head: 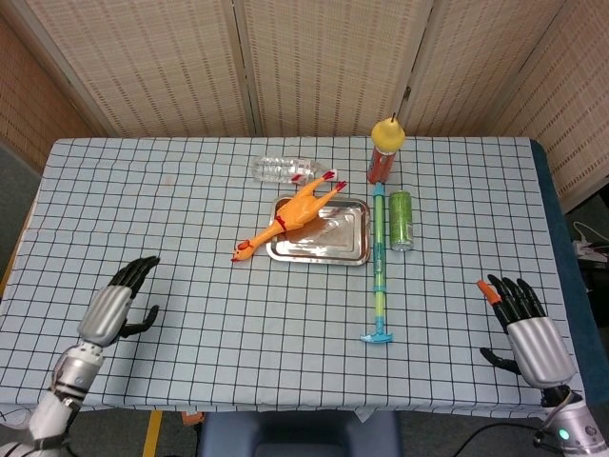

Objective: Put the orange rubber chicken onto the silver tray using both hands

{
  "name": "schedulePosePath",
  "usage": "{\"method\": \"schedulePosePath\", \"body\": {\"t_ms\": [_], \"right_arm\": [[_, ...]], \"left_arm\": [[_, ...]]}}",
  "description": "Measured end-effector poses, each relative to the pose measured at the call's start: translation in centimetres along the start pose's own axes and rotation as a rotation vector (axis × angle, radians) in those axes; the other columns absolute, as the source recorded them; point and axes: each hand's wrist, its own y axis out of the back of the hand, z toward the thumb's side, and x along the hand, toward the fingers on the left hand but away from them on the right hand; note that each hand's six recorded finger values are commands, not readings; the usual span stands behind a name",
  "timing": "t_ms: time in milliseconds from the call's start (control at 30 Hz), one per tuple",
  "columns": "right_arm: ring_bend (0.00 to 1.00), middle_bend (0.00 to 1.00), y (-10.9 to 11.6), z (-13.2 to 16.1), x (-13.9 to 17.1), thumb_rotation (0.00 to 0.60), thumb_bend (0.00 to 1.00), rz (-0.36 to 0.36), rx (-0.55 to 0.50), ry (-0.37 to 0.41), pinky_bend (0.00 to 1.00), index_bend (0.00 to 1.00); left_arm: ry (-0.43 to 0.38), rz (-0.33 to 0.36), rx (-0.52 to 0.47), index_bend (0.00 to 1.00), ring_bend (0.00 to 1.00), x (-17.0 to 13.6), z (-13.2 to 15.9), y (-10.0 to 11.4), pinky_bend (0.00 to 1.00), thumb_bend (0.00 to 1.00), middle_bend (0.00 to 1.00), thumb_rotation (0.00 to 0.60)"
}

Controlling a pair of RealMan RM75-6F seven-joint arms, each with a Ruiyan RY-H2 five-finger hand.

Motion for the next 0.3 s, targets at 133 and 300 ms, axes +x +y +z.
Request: {"method": "schedulePosePath", "body": {"t_ms": [133, 300], "right_arm": [[0.0, 0.0, 0.3, 0.0, 1.3, 0.6, 0.08, -0.035, 0.015, -0.023, 0.0, 0.0], [0.0, 0.0, 0.4, -0.1, 1.7, 0.6, 0.08, -0.029, -0.004, -0.027, 0.0, 0.0]], "left_arm": [[0.107, 0.084, 0.068, 0.0, 0.0, -5.7, -3.3, 1.3, 0.09, 0.46, 0.0, 0.6], [0.118, 0.116, 0.198, 0.0, 0.0, -8.3, -4.0, 2.7, 0.09, 0.46, 0.0, 0.6]]}}
